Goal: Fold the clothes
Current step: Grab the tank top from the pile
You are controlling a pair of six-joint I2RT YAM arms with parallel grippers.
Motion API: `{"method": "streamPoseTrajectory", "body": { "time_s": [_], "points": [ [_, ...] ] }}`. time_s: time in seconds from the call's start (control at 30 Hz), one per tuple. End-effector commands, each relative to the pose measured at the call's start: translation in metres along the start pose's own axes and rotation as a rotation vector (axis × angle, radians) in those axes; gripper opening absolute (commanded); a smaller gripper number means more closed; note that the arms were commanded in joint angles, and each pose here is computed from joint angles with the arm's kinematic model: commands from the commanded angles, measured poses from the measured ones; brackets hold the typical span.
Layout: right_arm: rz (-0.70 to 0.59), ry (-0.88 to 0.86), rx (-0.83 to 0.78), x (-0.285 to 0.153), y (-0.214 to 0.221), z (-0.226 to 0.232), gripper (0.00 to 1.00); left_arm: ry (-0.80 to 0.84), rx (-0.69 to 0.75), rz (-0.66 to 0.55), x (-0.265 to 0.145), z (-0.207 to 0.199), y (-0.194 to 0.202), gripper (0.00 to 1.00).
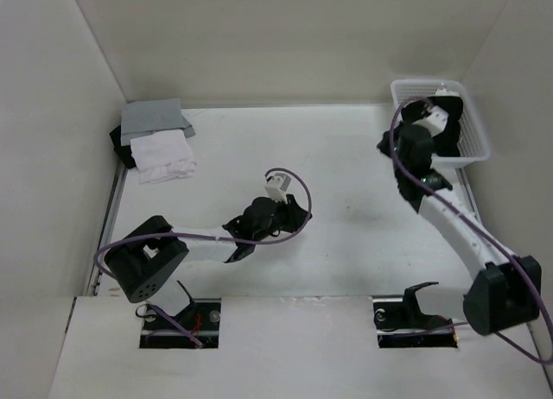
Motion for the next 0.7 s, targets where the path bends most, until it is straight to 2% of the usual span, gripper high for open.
{"method": "streamPoseTrajectory", "body": {
  "time_s": [0.0,0.03,0.07,0.13,0.27,0.3,0.37,0.4,0.57,0.67],
  "points": [
    [-0.098,0.164,-0.046,0.044,-0.067,-0.029,0.01,0.063,0.042,-0.114,-0.006,-0.015,-0.027,0.11],
    [-0.111,0.202,-0.039,0.060,-0.081,-0.040,0.02,0.059,0.040,-0.118,-0.007,-0.013,-0.029,0.13],
    [-0.133,0.281,-0.024,0.092,-0.106,-0.066,0.06,0.057,0.037,-0.128,-0.007,-0.011,-0.031,0.20],
    [-0.129,0.357,-0.024,0.122,-0.122,-0.093,0.11,0.046,0.032,-0.130,-0.007,-0.007,-0.032,0.30],
    [-0.093,0.469,-0.029,0.182,-0.135,-0.144,0.35,0.035,0.023,-0.131,-0.004,0.000,-0.030,0.44],
    [-0.048,0.488,-0.034,0.203,-0.129,-0.158,0.41,0.037,0.021,-0.129,-0.003,0.000,-0.029,0.46],
    [-0.018,0.509,-0.042,0.219,-0.123,-0.172,0.45,0.037,0.019,-0.130,-0.002,0.002,-0.029,0.47],
    [0.018,0.548,-0.039,0.240,-0.115,-0.195,0.50,0.032,0.016,-0.140,-0.002,0.005,-0.032,0.50],
    [0.059,0.556,-0.028,0.270,-0.102,-0.217,0.56,0.018,-0.016,-0.159,0.000,0.015,-0.035,0.51],
    [0.066,0.563,0.001,0.283,-0.095,-0.225,0.57,0.025,-0.048,-0.160,0.001,0.019,-0.037,0.51]
  ]
}}
Point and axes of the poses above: each gripper's point midway between its finger pads, its own x axis out along the fingers, its own z axis along the line the jaws close on, y = z × x, the point moved 3 cm from there along -x, back along the fingers, and after that the axes turned 9 degrees about x, right-handed, at the moved point
